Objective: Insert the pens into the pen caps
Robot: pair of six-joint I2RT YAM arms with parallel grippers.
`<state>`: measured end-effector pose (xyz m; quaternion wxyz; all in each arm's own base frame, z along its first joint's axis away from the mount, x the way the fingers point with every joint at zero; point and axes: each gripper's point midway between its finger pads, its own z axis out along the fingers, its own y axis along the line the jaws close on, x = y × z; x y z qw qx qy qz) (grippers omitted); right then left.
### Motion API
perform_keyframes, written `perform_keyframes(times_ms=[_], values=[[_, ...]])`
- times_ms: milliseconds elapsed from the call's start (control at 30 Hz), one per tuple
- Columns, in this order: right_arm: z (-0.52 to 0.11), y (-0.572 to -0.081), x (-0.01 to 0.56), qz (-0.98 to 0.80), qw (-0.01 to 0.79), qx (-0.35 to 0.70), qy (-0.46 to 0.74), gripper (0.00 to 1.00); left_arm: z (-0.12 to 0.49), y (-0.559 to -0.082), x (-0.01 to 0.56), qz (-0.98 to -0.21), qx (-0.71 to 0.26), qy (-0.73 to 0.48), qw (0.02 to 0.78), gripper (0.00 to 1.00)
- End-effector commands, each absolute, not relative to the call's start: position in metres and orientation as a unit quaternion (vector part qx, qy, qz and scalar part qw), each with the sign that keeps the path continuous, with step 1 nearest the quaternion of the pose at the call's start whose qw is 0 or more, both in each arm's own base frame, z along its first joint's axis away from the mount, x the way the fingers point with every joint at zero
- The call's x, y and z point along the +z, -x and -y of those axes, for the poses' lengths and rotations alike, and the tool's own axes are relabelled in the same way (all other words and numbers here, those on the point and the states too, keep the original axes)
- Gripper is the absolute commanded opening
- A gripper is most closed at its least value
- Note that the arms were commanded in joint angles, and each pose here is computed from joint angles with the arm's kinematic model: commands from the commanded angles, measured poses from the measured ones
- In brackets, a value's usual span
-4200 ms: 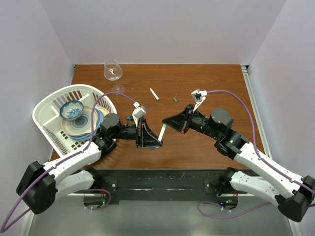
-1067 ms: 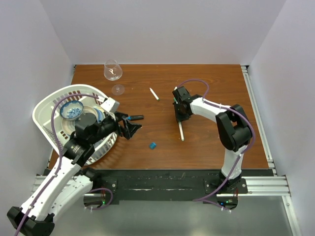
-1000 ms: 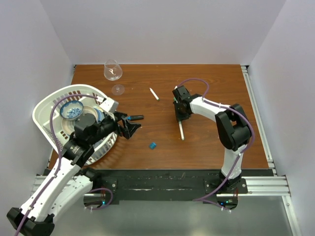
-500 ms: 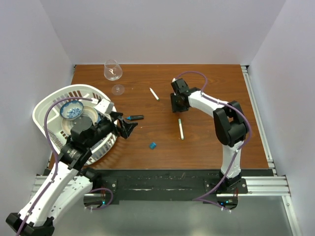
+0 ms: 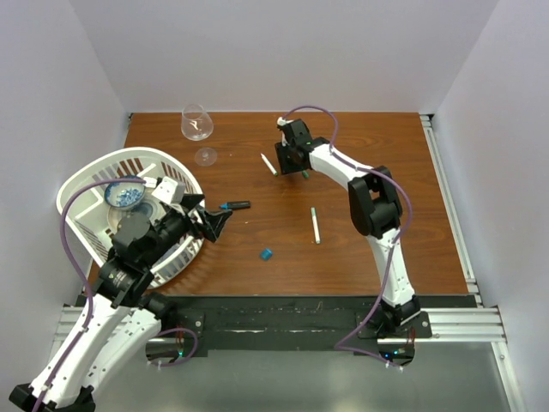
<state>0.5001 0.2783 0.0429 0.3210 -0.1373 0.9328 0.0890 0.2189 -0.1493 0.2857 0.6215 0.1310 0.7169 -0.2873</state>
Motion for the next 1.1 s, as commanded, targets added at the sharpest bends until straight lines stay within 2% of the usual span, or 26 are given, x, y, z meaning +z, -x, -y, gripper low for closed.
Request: perform_keyframes(times_ms=[0,300,700,1067], values=[[-0.304,-0.515,0.061,-0.914,0.35,0.102,0.175,0.43,0.142,-0.224,0.291,-0.709,-0.267,-0.126,0.641,1.0],[-0.328,-0.523,0.046,-0.91,0.353,0.093,0.196,0.43,0.141,-0.226,0.289,-0.711,-0.264,-0.125,0.64,1.0],[-0.34,-0.538,0.075,-0.898,0.414,0.05,0.139,0.46,0.136,-0.229,0.289,-0.715,-0.25,-0.111,0.643,1.0],[-0.343,-0.527,0.048,-0.915,0.385,0.049,0.108,0.46,0.132,-0.229,0.292,-0.712,-0.246,-0.105,0.649,1.0]])
